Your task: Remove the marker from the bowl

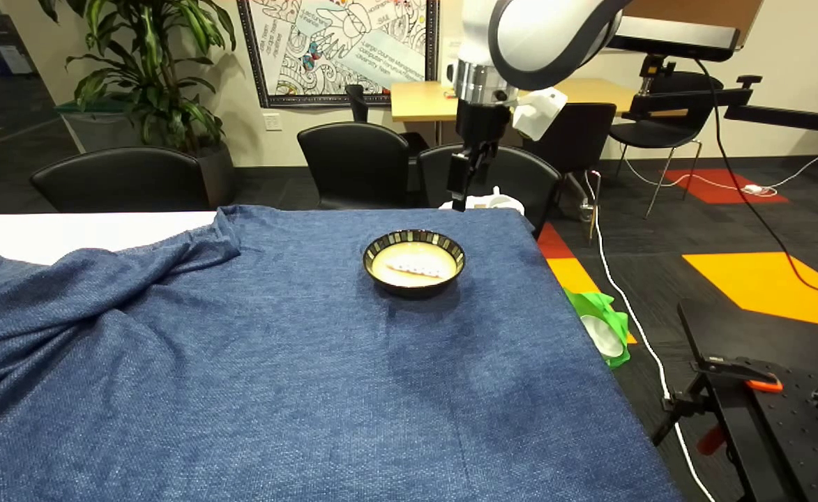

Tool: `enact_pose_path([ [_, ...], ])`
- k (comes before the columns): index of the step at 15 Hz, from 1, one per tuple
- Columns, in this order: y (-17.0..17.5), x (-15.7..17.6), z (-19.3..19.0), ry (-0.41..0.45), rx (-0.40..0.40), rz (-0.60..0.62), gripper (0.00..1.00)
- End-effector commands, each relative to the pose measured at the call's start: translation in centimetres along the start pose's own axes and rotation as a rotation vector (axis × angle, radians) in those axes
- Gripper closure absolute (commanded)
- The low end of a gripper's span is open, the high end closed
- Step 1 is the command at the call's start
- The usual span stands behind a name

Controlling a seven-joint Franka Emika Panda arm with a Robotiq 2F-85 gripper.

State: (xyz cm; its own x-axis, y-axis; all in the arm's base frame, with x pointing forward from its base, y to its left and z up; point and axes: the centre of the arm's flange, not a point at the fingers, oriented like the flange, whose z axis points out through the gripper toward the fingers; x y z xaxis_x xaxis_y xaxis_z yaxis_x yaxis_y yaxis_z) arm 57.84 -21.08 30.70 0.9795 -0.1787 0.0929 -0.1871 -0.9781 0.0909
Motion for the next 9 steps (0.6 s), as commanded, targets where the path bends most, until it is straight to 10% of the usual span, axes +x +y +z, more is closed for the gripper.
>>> enact_pose_path([
  [1, -1.5, 2.1, 3.6, -0.02, 0.022, -0.014, 0.0],
  [9, -2.8, 4.9, 8.4, -0.049, 0.035, -0.075, 0.0],
])
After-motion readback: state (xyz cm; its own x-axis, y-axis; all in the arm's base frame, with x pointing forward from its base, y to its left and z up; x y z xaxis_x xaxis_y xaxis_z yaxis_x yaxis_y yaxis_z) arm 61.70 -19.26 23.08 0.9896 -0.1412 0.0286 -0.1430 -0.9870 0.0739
